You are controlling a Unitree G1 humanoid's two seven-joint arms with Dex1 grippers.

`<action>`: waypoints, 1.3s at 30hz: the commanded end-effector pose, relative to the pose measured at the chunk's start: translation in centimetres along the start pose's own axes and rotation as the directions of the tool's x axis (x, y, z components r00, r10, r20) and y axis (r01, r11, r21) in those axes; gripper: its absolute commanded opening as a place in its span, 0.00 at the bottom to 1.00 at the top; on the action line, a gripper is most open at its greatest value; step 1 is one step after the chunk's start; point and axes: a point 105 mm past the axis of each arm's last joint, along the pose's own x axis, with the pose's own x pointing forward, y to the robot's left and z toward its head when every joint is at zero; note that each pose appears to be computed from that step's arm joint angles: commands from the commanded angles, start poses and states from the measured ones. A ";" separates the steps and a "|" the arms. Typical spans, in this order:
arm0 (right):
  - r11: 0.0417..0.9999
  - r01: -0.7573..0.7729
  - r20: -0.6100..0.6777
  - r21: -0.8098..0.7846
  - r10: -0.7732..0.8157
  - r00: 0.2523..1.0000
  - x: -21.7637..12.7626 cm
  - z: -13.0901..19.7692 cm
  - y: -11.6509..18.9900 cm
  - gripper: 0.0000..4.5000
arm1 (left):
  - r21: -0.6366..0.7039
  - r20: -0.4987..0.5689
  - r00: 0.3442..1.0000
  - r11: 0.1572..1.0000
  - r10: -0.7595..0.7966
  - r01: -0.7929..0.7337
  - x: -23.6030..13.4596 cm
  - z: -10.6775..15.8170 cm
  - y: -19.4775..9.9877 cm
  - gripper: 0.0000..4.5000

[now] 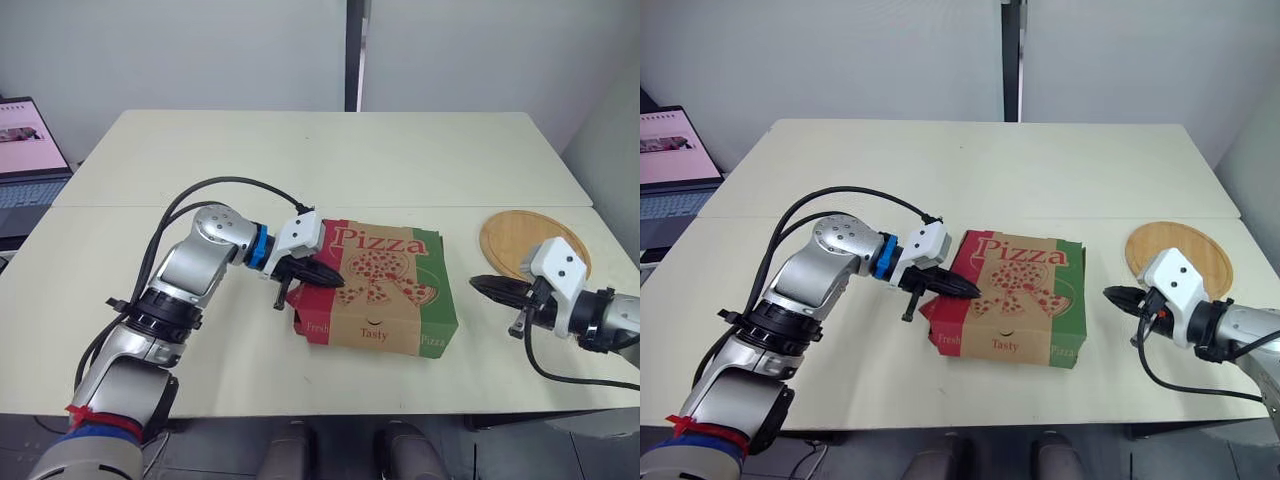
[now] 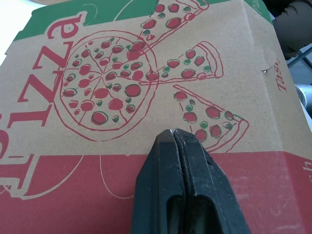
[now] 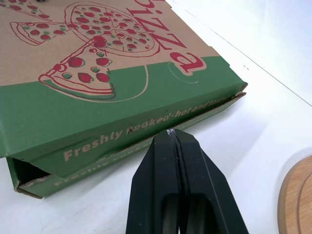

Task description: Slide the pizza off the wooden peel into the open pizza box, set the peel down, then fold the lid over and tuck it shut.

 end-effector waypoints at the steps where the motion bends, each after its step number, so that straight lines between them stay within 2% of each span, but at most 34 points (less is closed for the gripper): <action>1: 0.999 -0.016 0.000 -0.043 0.016 1.000 -0.2 0.5 0.3 0.00 | 0.025 -0.032 0.999 1.000 -0.016 0.017 0.3 -0.4 -0.5 0.00; 8: 0.996 -0.073 -0.073 -0.053 0.069 0.995 1.0 -1.5 1.9 0.00 | 0.022 0.001 1.000 1.000 0.017 -0.017 -0.1 0.2 -0.1 0.00; 13: 0.997 -0.047 -0.030 -0.058 0.045 0.999 3.0 -2.2 2.2 0.00 | 0.010 0.007 0.999 0.999 0.038 -0.039 -0.6 0.2 0.4 0.00; 24: 0.999 -0.034 0.126 -0.034 0.038 0.991 4.1 0.5 2.1 0.00 | -0.029 0.115 0.989 0.996 0.088 -0.085 -1.4 2.8 2.1 0.00; 33: 0.997 -0.070 0.171 0.013 0.066 0.983 4.0 1.7 2.7 0.00 | -0.014 0.111 0.990 0.996 0.087 -0.086 -1.3 3.1 2.9 0.00; 39: 0.997 -0.062 0.116 -0.042 0.066 0.991 3.7 0.8 3.1 0.00 | 0.018 0.063 0.997 0.999 0.041 -0.042 -0.9 2.3 2.4 0.00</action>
